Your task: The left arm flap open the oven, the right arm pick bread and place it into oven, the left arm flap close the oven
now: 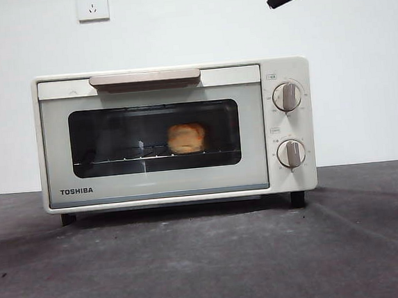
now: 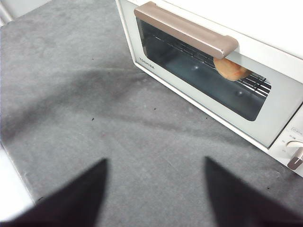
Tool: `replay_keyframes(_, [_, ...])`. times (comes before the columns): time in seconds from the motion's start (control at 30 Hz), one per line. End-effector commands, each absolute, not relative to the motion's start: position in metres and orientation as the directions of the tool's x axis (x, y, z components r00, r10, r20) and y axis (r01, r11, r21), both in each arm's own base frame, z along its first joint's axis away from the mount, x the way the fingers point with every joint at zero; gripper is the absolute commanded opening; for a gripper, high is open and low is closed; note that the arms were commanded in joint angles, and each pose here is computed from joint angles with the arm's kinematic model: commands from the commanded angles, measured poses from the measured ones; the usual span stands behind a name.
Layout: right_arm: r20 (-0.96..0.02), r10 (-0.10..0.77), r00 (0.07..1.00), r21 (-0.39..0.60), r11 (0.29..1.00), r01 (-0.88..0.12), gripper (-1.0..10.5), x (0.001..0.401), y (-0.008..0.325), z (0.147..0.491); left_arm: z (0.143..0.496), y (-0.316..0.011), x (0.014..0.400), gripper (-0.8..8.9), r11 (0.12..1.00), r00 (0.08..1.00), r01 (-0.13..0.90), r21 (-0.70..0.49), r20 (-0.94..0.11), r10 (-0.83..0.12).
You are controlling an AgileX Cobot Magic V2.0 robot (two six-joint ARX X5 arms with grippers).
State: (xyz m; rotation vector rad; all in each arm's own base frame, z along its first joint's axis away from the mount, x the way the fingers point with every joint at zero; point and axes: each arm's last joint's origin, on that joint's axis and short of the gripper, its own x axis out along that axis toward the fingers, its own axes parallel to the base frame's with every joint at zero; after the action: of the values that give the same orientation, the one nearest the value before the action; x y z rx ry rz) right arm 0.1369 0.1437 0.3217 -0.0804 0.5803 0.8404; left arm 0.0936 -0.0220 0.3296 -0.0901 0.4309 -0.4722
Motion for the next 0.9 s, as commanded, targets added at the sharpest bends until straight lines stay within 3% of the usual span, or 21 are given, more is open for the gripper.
replay_keyframes(0.03, [-0.503, 0.687, 0.525, 0.162, 0.671, -0.723, 0.0, 0.1370, 0.1458, 0.3244, 0.3351, -0.0219, 0.0918, 0.16, 0.888, 0.811, 0.431, -0.162, -0.362, -0.460])
replay_keyframes(0.9, [-0.501, 0.688, 0.524, 0.163, 0.670, -0.724, 0.1, 0.1370, 0.1459, 0.3245, 0.3358, -0.0217, 0.0901, 0.16, 0.887, 0.814, 0.438, -0.147, -0.355, -0.460])
